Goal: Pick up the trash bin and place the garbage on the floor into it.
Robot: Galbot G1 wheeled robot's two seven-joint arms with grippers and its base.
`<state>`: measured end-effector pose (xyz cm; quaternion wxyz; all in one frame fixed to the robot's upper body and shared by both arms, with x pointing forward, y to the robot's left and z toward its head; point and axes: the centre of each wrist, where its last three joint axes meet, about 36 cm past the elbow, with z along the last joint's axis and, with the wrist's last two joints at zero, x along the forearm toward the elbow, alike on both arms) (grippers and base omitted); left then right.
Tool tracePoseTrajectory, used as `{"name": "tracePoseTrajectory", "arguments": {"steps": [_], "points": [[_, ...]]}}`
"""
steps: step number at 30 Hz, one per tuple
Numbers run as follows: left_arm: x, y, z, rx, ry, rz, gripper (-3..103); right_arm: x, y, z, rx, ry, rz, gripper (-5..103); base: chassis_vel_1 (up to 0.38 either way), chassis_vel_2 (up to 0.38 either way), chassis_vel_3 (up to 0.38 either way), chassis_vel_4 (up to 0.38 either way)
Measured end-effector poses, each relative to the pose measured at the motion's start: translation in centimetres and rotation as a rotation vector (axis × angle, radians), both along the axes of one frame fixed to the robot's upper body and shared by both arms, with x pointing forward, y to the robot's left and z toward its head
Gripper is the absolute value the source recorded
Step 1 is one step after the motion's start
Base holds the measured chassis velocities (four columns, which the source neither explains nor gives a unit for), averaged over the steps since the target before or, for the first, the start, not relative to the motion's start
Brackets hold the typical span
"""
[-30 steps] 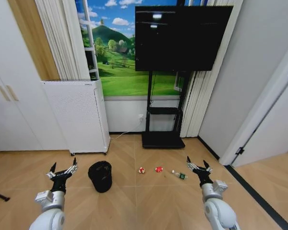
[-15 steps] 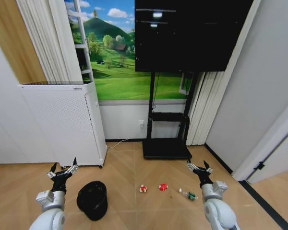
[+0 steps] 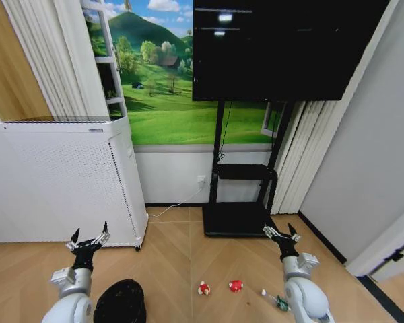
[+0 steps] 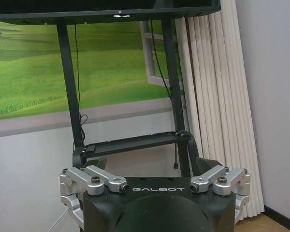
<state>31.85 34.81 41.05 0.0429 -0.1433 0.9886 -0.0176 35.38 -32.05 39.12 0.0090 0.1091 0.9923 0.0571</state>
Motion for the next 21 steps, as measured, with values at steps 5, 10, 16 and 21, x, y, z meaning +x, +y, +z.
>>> {"name": "tracePoseTrajectory", "arguments": {"steps": [5,10,16,21], "points": [[0.0,-0.01,0.02,0.001,-0.001,0.0,99,-0.08,-0.03,-0.11,-0.005,0.012,-0.008,100,0.02,-0.013,-0.023,0.02],[-0.02,-0.09,-0.04,0.0,-0.001,-0.001,99,-0.07,-0.04,-0.25,-0.002,0.018,-0.013,100,-0.082,0.075,0.084,-0.094],[0.1,0.02,-0.13,0.001,-0.002,0.001,99,0.32,0.07,-0.27,0.004,0.001,-0.023,100,-0.149,0.144,0.148,-0.149],[0.19,0.09,-0.2,0.002,-0.001,0.001,99,0.64,0.13,-0.23,0.007,-0.008,-0.042,100,-0.15,0.158,0.166,-0.159]]}}
